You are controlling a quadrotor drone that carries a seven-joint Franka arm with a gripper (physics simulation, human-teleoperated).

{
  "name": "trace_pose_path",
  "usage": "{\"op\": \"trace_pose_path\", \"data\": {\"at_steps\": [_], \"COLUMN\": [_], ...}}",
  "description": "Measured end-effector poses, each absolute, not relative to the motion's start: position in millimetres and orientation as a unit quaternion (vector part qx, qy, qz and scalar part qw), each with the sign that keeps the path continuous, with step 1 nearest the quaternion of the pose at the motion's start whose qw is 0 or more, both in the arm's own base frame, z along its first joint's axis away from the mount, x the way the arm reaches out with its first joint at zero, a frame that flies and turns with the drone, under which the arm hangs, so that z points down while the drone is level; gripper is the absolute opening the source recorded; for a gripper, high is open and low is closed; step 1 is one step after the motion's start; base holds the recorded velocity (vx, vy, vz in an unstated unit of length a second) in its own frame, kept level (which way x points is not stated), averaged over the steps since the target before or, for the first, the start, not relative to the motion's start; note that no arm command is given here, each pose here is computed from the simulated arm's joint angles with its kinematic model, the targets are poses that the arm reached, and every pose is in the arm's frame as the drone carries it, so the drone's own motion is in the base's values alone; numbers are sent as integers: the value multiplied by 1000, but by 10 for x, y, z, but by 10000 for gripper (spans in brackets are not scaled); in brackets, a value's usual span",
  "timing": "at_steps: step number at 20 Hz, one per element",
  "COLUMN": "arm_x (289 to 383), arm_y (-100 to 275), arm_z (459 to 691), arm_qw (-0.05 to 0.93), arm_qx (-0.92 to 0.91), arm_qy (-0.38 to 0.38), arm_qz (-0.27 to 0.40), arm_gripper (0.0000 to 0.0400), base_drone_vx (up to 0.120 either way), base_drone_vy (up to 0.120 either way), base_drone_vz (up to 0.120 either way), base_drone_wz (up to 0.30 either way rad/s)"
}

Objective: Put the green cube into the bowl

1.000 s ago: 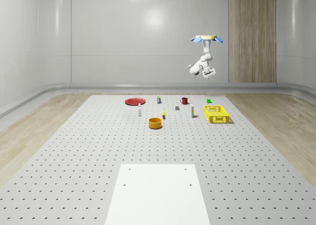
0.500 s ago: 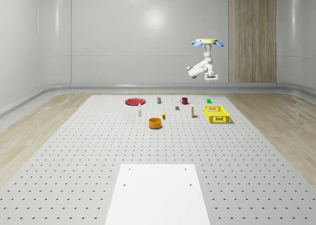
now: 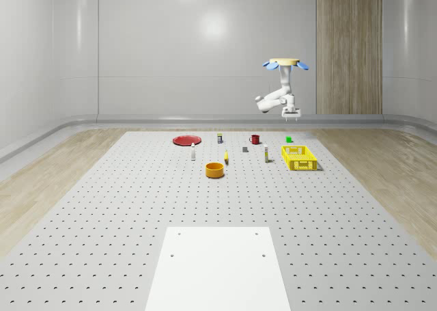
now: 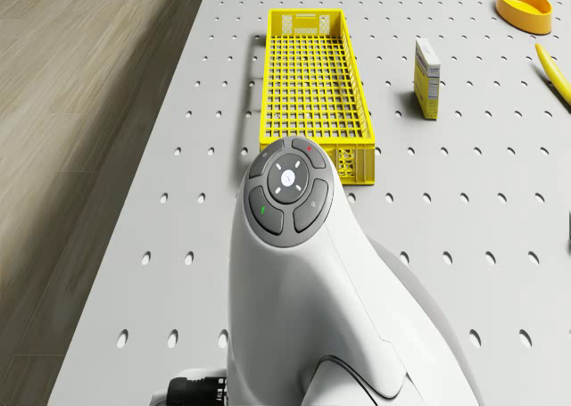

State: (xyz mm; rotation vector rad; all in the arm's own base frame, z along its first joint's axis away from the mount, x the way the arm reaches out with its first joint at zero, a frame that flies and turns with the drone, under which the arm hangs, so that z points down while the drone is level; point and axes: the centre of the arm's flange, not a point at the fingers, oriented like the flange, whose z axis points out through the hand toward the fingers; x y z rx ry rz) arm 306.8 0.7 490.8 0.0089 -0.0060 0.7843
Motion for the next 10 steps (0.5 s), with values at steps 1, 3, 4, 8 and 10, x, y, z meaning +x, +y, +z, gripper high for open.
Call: {"op": "trace_pose_path", "data": {"at_steps": [1,3,4,8,10], "arm_x": [3068,3068,3068,3068,3068], "arm_y": [5,3,2,0,-1], "arm_z": [4908,4908,4908,4908,4908], "arm_qw": [924,924,924,924,924], "arm_qx": [4,3,2,1,1], "arm_qy": [-3,-2,-2,-1,-1], "arm_qz": [382,382,382,382,382], "arm_gripper": [400,400,400,400,400], "base_drone_vx": [0,0,0,0,0], "base_drone_vy": [0,0,0,-40,-100], "base_drone_vz": [-120,-120,-120,-120,-120], "base_drone_wz": [0,0,0,0,0]}}
